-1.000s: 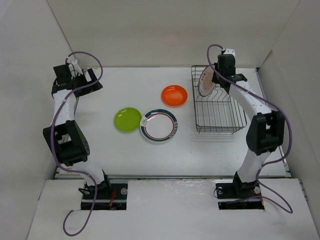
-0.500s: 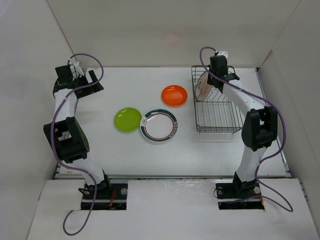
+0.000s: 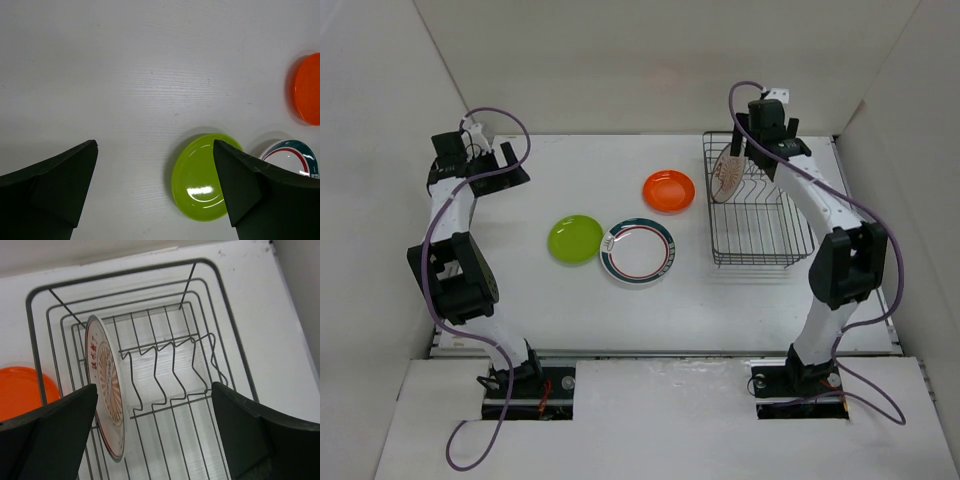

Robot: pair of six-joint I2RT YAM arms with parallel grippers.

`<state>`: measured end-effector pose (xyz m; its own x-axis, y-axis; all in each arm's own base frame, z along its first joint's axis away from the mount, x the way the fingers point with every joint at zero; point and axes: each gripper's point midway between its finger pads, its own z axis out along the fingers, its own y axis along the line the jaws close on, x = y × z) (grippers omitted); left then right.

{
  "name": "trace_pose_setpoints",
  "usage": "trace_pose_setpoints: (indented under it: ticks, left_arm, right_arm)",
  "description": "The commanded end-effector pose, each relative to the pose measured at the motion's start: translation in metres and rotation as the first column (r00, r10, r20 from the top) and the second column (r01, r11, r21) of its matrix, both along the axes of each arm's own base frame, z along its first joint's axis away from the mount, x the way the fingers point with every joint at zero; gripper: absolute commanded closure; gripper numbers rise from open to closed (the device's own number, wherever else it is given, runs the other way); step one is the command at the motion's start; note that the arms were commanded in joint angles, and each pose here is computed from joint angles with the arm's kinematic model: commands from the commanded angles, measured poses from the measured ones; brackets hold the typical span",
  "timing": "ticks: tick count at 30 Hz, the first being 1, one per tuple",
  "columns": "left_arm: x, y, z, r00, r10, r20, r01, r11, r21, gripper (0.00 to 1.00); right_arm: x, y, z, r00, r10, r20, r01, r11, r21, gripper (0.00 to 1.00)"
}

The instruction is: Load the plates into the dish rack

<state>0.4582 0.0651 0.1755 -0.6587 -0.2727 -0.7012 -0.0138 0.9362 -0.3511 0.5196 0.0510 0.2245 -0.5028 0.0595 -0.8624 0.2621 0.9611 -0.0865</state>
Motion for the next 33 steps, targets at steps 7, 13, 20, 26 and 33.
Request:
trace_pose_setpoints:
  ticks: [7,13,20,26,33]
  left_arm:
    - [-0.039,-0.019,-0.063,0.983,-0.114,-0.143,0.112,0.993,-0.022,0.00]
    - [-0.071,-0.045,-0.099,0.946,-0.218,-0.242,0.200,0.975,-0.096,0.00]
    - [-0.088,-0.062,-0.119,0.923,-0.282,-0.263,0.239,0.953,-0.184,0.01]
    - [-0.094,-0.069,-0.140,0.895,-0.324,-0.306,0.252,0.934,-0.253,0.10]
    - [-0.093,-0.082,-0.149,0.871,-0.378,-0.313,0.286,0.909,-0.303,0.20]
  right_arm:
    - [-0.043,0.025,0.129,0.941,0.177,0.290,-0.210,0.974,0.089,0.00]
    - [-0.085,0.074,0.140,0.825,0.424,0.374,-0.504,0.851,0.149,0.00]
    - [-0.113,0.100,0.152,0.740,0.523,0.422,-0.623,0.769,0.139,0.00]
    - [-0.134,0.100,0.162,0.705,0.533,0.468,-0.652,0.747,0.131,0.00]
    - [-0.140,0.100,0.155,0.704,0.536,0.466,-0.657,0.740,0.142,0.00]
